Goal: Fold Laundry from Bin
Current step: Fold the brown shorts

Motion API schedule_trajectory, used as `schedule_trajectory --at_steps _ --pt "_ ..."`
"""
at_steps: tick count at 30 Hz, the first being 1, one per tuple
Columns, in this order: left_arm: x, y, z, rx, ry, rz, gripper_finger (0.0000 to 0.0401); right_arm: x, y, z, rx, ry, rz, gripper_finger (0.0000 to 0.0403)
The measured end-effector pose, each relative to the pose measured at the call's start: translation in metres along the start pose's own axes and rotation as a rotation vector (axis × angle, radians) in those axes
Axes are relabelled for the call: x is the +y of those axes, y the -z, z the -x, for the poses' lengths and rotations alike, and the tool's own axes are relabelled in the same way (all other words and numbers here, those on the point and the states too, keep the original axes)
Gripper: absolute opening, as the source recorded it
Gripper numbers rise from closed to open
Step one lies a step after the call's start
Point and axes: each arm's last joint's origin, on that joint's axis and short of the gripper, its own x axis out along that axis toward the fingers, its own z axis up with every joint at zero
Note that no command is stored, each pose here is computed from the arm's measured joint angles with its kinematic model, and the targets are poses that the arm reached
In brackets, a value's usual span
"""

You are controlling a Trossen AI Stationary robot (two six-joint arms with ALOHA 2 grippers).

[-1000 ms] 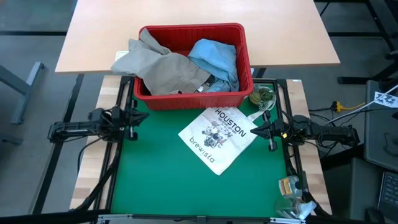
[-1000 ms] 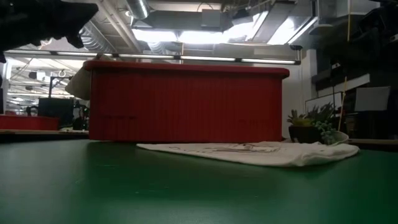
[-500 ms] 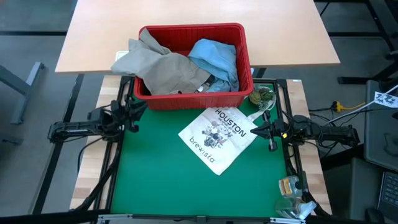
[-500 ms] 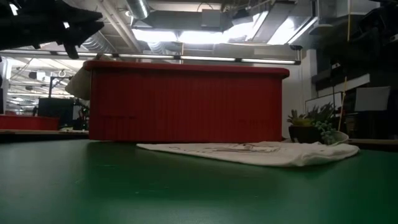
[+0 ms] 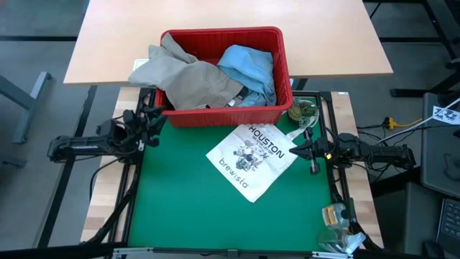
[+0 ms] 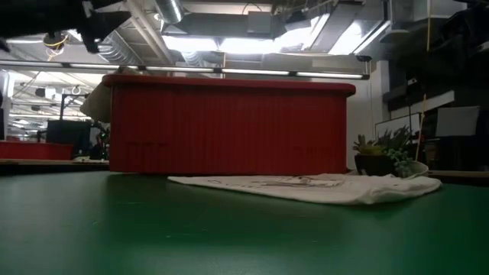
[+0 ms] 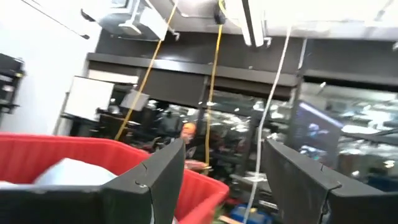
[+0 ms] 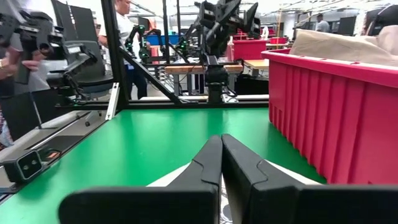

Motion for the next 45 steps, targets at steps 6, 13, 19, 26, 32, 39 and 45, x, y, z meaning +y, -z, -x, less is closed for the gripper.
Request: schedule_trajectory --at_steps 6,13,19,26,32,39,45 --pt "-0.013 -0.025 -0.035 0.042 -0.105 -0.044 0.0205 0.0 0.0 0.0 0.0 0.003 0.0 0.001" --pt "-0.026 -0.053 -0.073 0.166 -0.307 -0.071 0.0197 0.0 0.0 0.0 0.0 0.004 0.0 0.001" --pt "-0.03 -0.066 -0.084 0.343 -0.417 -0.012 0.0192 0.0 0.0 0.0 0.0 0.004 0.0 0.001" --pt "-0.026 -0.055 -0.076 0.494 -0.545 0.15 0.0191 0.0 0.0 0.0 0.001 0.004 0.0 0.001" --pt "-0.016 -0.046 -0.066 0.567 -0.671 0.2 0.0191 0.0 0.0 0.0 0.001 0.004 0.0 0.001" --pt "0.002 -0.046 -0.069 0.533 -0.808 0.175 0.0191 0.0 0.0 0.0 0.001 0.004 0.0 0.001" --pt "0.019 -0.039 -0.074 0.584 -0.897 0.179 0.0191 0.0 0.0 0.0 0.001 0.004 0.0 0.001"
